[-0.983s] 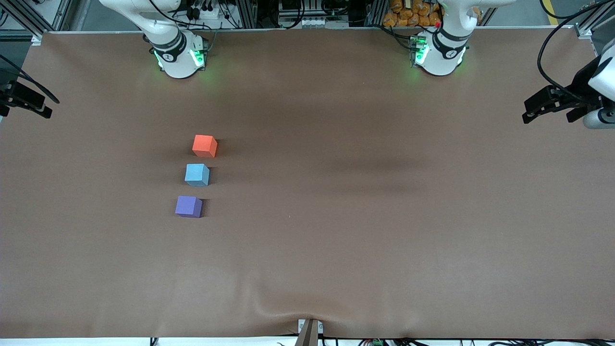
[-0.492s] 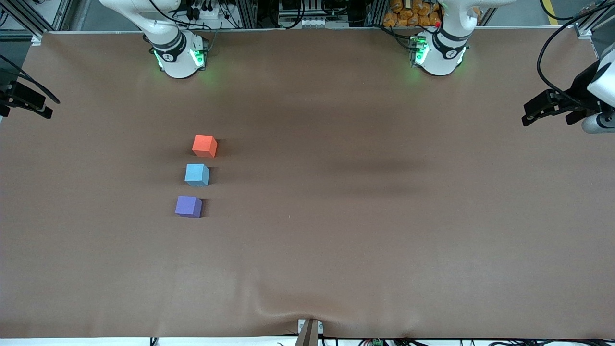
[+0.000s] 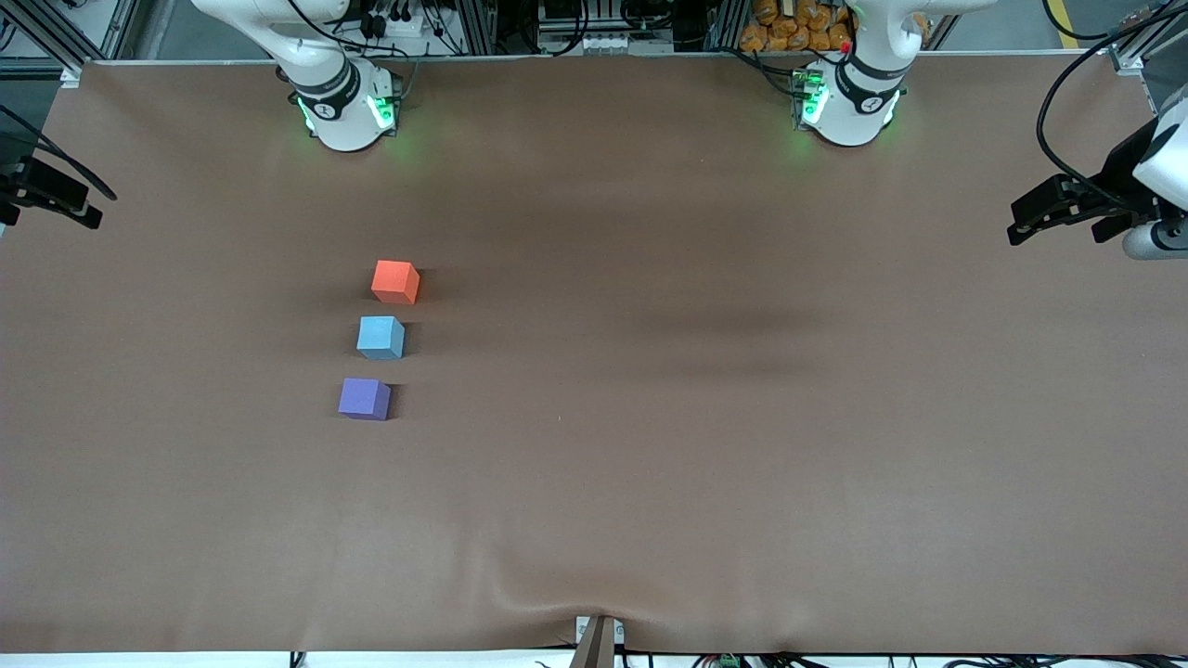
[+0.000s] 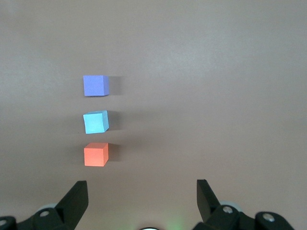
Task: Place blue block between orange and purple blocks
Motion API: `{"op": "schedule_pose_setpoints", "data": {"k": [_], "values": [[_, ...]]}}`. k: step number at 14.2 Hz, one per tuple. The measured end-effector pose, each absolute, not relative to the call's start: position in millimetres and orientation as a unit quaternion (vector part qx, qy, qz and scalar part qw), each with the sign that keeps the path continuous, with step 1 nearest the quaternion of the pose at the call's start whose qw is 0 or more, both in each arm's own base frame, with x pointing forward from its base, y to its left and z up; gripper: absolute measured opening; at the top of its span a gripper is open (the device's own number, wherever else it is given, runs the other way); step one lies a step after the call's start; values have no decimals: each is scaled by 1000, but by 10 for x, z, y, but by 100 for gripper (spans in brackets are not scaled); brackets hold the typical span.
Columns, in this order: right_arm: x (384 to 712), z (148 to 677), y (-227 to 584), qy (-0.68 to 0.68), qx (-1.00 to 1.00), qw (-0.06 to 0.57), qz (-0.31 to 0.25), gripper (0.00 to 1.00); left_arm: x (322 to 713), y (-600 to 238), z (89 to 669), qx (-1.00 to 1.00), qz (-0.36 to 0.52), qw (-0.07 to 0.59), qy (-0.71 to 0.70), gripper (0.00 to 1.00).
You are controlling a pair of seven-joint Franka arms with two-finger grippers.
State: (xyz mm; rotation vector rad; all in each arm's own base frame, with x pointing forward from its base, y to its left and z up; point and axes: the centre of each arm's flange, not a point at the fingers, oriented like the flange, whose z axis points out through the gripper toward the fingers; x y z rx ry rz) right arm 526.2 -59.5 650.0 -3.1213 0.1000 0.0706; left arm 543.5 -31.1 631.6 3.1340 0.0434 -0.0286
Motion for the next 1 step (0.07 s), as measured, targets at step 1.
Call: {"op": "schedule_pose_setpoints", "data": {"k": [1], "values": [[5262,6500,-594,32,-999,9,23,100,5437,-311,6311,1000,-10,4,14,100]]}}
